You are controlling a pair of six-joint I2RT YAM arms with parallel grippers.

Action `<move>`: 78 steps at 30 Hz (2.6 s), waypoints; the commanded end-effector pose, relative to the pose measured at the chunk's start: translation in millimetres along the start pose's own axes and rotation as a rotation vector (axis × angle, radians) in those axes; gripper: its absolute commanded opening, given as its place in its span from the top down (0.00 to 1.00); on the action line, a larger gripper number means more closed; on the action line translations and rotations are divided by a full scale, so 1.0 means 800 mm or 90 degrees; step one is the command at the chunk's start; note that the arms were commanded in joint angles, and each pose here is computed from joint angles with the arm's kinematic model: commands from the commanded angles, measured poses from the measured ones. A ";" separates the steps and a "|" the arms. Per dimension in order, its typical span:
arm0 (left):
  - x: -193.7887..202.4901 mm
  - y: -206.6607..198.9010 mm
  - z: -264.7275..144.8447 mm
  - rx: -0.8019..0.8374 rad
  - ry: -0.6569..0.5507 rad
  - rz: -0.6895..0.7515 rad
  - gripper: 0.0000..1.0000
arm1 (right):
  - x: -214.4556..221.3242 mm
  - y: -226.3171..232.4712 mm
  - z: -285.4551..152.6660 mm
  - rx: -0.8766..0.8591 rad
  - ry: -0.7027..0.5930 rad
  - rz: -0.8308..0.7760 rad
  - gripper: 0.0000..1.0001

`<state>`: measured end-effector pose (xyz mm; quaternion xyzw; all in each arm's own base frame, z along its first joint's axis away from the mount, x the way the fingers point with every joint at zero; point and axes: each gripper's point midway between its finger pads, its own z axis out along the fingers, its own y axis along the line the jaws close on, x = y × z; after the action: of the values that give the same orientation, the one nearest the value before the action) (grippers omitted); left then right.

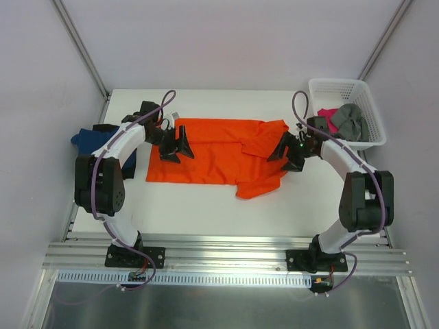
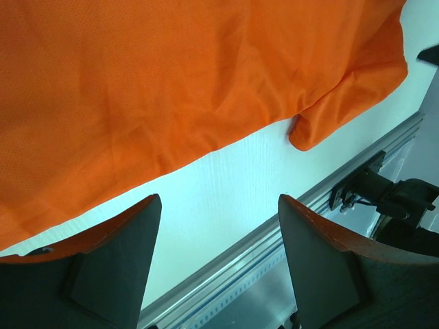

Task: Fold and stack the t-shirts
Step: Fold the tshirt

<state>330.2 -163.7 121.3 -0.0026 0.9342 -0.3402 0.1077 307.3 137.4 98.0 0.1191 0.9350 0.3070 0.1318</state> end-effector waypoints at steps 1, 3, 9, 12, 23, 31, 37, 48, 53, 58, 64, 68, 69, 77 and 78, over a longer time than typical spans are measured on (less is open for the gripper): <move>0.003 -0.005 -0.010 -0.009 -0.017 0.023 0.30 | -0.084 0.028 -0.004 -0.036 -0.074 -0.017 0.26; 0.005 -0.001 -0.007 -0.013 -0.013 0.020 0.30 | -0.111 0.027 0.012 -0.028 -0.075 -0.020 0.26; 0.004 -0.004 -0.012 -0.012 -0.022 0.029 0.30 | -0.182 0.076 -0.003 -0.055 -0.125 -0.094 0.26; 0.004 -0.007 -0.015 -0.011 -0.026 0.030 0.30 | -0.133 0.049 -0.008 -0.022 -0.073 -0.080 0.26; 0.001 -0.016 -0.022 0.001 -0.037 0.035 0.30 | 0.029 -0.046 -0.013 0.070 0.051 -0.013 0.27; 0.005 -0.018 -0.018 0.015 -0.022 0.017 0.30 | 0.053 -0.071 0.007 0.098 0.086 -0.007 0.27; 0.009 -0.014 -0.015 0.010 -0.018 0.014 0.30 | 0.063 -0.079 0.026 0.103 0.101 -0.007 0.27; 0.004 -0.010 -0.015 -0.001 -0.023 0.020 0.30 | 0.063 -0.028 0.060 0.056 0.135 -0.036 0.27; 0.003 -0.008 -0.013 -0.001 -0.021 0.015 0.30 | 0.069 -0.011 0.053 0.042 0.134 -0.037 0.28; -0.001 -0.008 -0.011 0.004 -0.018 0.006 0.30 | 0.081 0.003 0.036 0.032 0.131 -0.047 0.33; -0.009 -0.011 -0.009 0.011 -0.018 0.003 0.30 | 0.092 0.006 0.026 0.020 0.127 -0.053 0.61; -0.007 -0.010 -0.008 0.011 -0.017 0.001 0.30 | 0.090 0.006 0.029 0.014 0.121 -0.057 0.75; -0.007 -0.010 -0.009 0.011 -0.017 0.001 0.30 | 0.087 0.008 0.029 0.012 0.118 -0.059 0.75; -0.001 -0.007 -0.014 -0.003 -0.027 0.011 0.30 | 0.048 0.013 0.039 0.004 0.082 -0.052 0.80; 0.000 -0.007 -0.014 -0.004 -0.026 0.012 0.30 | 0.038 0.013 0.039 0.002 0.071 -0.049 0.82</move>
<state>328.6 -161.2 121.4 -0.0050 0.9356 -0.3340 0.1142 260.4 170.6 62.2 0.0588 0.9538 0.2891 0.0565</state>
